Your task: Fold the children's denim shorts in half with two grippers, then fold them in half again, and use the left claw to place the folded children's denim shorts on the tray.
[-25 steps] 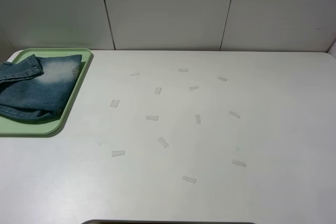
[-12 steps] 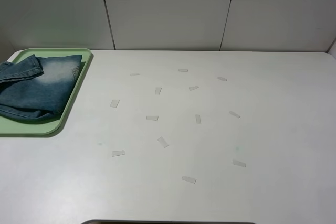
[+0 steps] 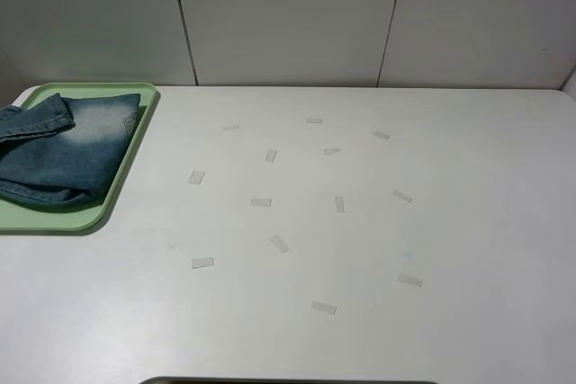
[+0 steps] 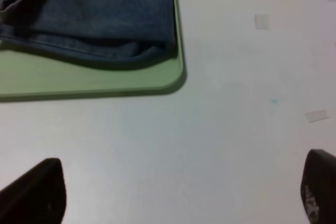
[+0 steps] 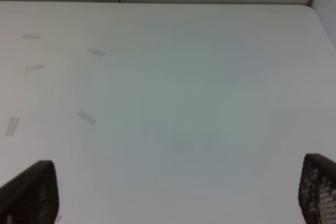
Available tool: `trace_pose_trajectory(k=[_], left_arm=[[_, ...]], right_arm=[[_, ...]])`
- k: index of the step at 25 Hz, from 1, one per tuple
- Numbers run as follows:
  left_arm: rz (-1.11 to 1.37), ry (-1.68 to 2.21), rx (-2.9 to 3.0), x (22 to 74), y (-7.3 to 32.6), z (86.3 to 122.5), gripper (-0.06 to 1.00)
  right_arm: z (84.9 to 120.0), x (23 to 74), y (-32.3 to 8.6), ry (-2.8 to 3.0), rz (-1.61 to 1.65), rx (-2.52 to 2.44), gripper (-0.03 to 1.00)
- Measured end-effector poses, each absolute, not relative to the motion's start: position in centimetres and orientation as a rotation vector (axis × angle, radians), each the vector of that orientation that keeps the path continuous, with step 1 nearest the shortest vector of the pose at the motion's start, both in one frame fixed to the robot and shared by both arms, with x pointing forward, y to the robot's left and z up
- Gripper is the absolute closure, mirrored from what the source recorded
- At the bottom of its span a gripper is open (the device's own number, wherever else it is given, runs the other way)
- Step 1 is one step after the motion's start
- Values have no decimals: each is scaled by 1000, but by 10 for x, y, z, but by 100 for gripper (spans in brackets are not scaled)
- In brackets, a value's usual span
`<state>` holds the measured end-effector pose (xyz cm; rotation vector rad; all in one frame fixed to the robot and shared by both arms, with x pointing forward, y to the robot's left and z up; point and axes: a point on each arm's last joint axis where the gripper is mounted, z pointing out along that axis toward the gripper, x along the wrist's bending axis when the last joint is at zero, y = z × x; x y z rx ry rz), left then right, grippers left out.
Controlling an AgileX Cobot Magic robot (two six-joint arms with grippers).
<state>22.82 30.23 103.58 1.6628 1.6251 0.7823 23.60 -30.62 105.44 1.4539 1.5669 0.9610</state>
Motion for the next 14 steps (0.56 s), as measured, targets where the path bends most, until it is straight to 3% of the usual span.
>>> trace_pose_trajectory(k=[14], left_arm=[[783,1624,1664,228,302,1036,6]], right_arm=[[1054,236,-306,1567,961,1454,27]])
